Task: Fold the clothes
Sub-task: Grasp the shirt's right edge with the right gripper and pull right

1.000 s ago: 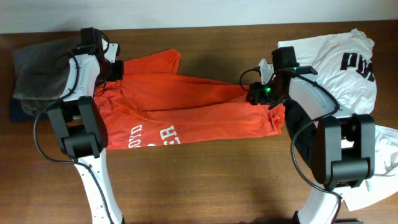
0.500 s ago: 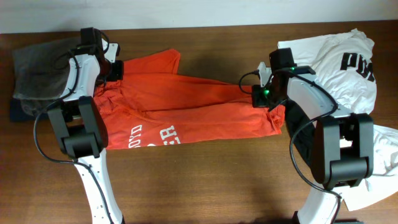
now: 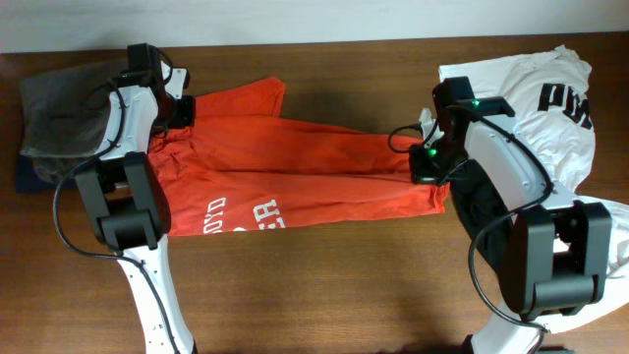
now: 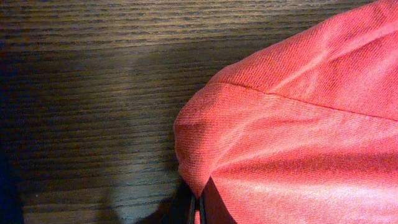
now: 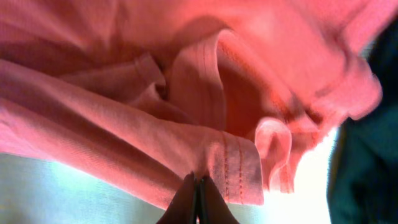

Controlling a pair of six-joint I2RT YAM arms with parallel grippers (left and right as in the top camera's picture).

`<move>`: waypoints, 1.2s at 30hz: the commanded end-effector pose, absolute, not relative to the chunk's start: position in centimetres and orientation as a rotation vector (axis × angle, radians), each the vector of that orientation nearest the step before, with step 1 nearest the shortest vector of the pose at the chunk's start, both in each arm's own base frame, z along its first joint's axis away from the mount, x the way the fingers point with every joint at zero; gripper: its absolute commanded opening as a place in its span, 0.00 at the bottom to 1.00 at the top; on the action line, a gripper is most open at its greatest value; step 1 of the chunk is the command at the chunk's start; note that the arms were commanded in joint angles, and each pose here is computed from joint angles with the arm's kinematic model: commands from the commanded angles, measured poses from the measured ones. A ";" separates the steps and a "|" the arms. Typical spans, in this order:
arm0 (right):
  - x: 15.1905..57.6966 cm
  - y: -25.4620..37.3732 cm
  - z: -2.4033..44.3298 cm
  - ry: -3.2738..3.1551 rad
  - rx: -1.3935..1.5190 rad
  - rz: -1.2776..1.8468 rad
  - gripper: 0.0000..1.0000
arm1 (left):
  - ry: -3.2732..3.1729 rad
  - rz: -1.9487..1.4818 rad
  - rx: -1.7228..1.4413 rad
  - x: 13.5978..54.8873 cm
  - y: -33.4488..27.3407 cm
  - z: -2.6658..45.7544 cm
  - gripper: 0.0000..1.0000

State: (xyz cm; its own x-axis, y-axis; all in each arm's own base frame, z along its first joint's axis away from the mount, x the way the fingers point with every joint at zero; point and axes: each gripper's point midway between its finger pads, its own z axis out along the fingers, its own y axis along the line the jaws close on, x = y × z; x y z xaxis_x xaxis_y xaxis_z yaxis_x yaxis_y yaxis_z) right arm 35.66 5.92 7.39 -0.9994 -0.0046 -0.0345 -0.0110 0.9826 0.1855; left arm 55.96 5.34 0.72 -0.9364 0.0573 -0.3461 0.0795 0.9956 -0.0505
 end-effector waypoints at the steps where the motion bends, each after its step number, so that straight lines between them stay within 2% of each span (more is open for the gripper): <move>1: 34.9 4.2 8.2 3.117 0.044 0.162 0.04 | 2.801 -0.075 0.064 55.9 6.3 0.2 0.01; 14: 31.4 1.9 7.3 3.252 0.149 0.095 0.04 | 2.806 -0.032 0.068 55.8 6.8 0.1 0.01; 15: 31.4 1.9 7.1 3.252 0.149 0.095 0.10 | 2.806 -0.033 0.068 55.8 6.8 0.1 0.01; 17: 31.6 1.9 6.9 3.243 0.149 0.096 0.44 | 2.806 -0.032 0.068 55.8 6.8 0.1 0.00; 19: 32.1 1.9 6.9 3.222 0.146 0.096 0.72 | 2.806 -0.032 0.068 55.8 6.8 0.1 0.01; 21: 32.9 1.9 6.8 3.188 0.138 0.098 0.80 | 2.806 -0.031 0.069 55.8 6.8 0.1 0.01; 26: 35.5 1.2 7.7 3.090 0.159 0.100 0.80 | 2.807 -0.009 0.075 55.8 7.1 0.2 0.01; 33: 42.3 -0.4 10.6 2.817 -0.004 0.092 0.66 | 2.755 0.001 0.084 57.2 7.0 1.9 0.01; 36: 44.3 -0.6 10.7 2.744 -0.065 0.063 0.66 | 2.727 0.011 0.139 57.9 6.3 2.9 0.09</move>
State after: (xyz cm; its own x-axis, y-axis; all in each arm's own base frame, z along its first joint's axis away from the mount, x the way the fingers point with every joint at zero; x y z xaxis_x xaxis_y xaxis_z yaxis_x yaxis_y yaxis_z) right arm 42.90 -0.43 9.57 -0.9453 0.0423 -0.3236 0.0181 0.9968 0.0777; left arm 56.76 6.04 1.98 -0.9273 0.0633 -0.3690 0.0723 0.9973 -0.0107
